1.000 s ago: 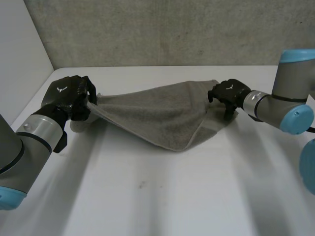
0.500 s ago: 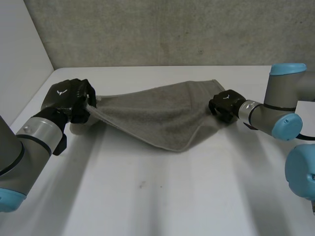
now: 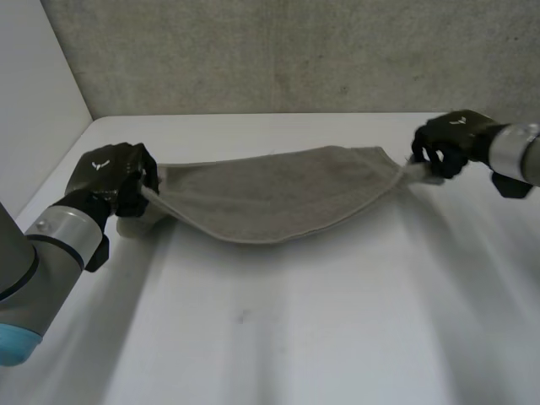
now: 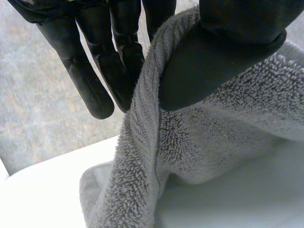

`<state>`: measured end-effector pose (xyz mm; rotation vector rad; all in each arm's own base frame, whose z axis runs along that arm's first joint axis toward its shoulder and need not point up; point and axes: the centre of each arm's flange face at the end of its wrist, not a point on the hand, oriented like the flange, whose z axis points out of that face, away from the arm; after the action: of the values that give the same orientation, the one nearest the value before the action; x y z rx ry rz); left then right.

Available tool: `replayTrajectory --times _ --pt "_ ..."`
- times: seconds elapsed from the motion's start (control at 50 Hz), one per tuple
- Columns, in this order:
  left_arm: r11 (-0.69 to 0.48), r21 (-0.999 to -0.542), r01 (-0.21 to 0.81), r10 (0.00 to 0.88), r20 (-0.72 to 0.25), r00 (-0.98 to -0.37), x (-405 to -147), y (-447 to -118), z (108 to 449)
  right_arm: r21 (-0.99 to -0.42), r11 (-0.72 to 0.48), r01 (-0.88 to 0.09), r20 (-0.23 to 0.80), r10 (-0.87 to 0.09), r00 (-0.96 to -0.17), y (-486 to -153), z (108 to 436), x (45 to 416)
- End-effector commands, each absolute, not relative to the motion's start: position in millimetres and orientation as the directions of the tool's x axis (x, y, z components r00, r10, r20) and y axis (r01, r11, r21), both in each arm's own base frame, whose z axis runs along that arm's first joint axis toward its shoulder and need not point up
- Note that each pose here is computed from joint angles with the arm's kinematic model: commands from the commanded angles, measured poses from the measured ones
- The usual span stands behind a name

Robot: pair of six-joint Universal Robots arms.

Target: Fold the towel.

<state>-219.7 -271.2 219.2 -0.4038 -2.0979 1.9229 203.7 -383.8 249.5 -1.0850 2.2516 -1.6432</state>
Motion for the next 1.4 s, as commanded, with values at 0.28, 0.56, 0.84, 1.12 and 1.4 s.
replayTrajectory --times 0.28,0.56,0.84,1.12,1.4 --pt "0.258 -0.963 0.079 0.398 0.032 -0.917 -212 -225 211 -0.807 0.161 -0.569 0.427 -0.506 -0.749 -280 270 135" --pt "0.315 -0.943 0.108 0.433 0.042 -0.9 -214 -227 196 -0.81 0.16 -0.565 0.424 -0.506 -0.751 -279 249 131" --pt "0.214 -0.965 0.155 0.458 -0.041 -0.888 -228 -266 212 -0.88 0.274 -0.388 0.166 -0.587 -0.792 -247 206 171" --pt "0.196 -0.978 0.074 0.434 0.019 -0.901 -242 -306 230 -0.919 0.356 -0.17 -0.096 -0.62 -0.779 -212 183 215" --pt "0.236 -0.971 0.043 0.421 0.063 -0.905 -245 -314 224 -0.901 0.375 -0.22 -0.029 -0.557 -0.83 -226 134 223"
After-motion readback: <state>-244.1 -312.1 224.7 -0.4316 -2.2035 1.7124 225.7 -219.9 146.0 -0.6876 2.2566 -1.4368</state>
